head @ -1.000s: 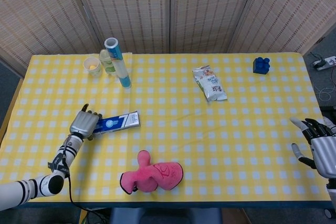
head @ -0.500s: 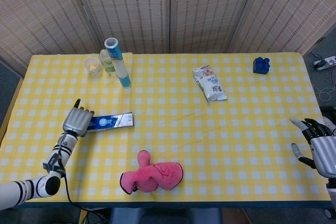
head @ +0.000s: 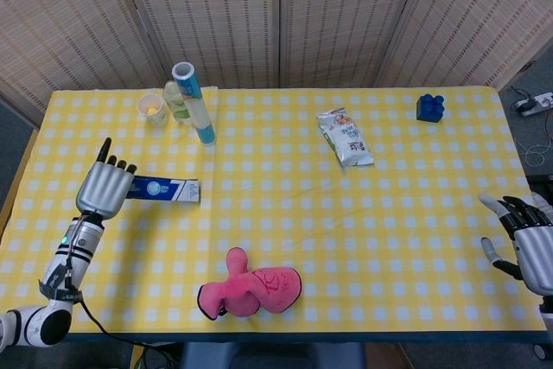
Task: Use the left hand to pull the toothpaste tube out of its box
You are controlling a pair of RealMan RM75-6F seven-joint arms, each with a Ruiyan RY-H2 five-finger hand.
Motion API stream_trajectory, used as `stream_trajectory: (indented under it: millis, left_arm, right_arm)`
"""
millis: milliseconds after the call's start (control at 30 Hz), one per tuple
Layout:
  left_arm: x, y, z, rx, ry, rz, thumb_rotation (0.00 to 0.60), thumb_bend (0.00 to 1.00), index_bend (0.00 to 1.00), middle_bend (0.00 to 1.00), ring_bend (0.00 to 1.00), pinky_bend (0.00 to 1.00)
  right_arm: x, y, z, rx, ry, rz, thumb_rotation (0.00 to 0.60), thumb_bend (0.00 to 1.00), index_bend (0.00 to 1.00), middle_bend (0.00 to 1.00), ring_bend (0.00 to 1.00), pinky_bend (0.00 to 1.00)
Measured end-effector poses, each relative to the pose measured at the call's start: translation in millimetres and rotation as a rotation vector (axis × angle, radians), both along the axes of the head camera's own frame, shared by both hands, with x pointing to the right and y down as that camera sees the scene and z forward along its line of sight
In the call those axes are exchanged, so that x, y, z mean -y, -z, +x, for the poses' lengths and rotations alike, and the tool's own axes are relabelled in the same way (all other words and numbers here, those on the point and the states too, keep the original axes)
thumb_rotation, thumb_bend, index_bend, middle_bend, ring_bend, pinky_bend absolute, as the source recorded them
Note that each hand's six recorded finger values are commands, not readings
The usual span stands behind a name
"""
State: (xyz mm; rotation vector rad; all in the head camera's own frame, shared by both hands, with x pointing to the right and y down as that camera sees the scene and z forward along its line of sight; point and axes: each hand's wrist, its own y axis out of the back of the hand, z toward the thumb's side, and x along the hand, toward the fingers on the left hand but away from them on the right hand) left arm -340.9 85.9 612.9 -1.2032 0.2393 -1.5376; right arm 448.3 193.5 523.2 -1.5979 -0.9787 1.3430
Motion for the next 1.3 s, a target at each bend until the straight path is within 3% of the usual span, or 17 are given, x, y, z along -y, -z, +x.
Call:
stream_trajectory:
  millis: [400, 867, 1067, 1300]
  left_arm:
    - [7.3, 51.3, -18.3, -0.021, 0.012, 0.109, 0.600, 0.22, 0.42, 0.42, 0.31, 0.00]
    - [1.3, 81.0, -74.2, -0.001, 0.110, 0.173, 0.600, 0.22, 0.42, 0.42, 0.31, 0.00]
    - [1.9, 88.0, -77.6, -0.058, 0.111, 0.199, 0.600, 0.22, 0.42, 0.42, 0.31, 0.00]
    - [-0.2, 89.8, -60.4, -0.186, 0.077, 0.193, 0.600, 0.22, 0.42, 0.42, 0.31, 0.00]
  right_arm:
    - [0.4, 1.9, -0.9, 0.009, 0.008, 0.009, 0.600, 0.37, 0.18, 0.28, 0.17, 0.24]
    - [5.8, -1.2, -9.2, 0.015, 0.039, -0.002, 0.600, 0.37, 0.18, 0.28, 0.17, 0.24]
    - [6.4, -3.5, -14.7, 0.019, 0.052, -0.006, 0.600, 0.37, 0.18, 0.28, 0.17, 0.24]
    - [4.4, -2.6, -14.0, 0.014, 0.046, -0.006, 0.600, 0.37, 0.18, 0.28, 0.17, 0.24]
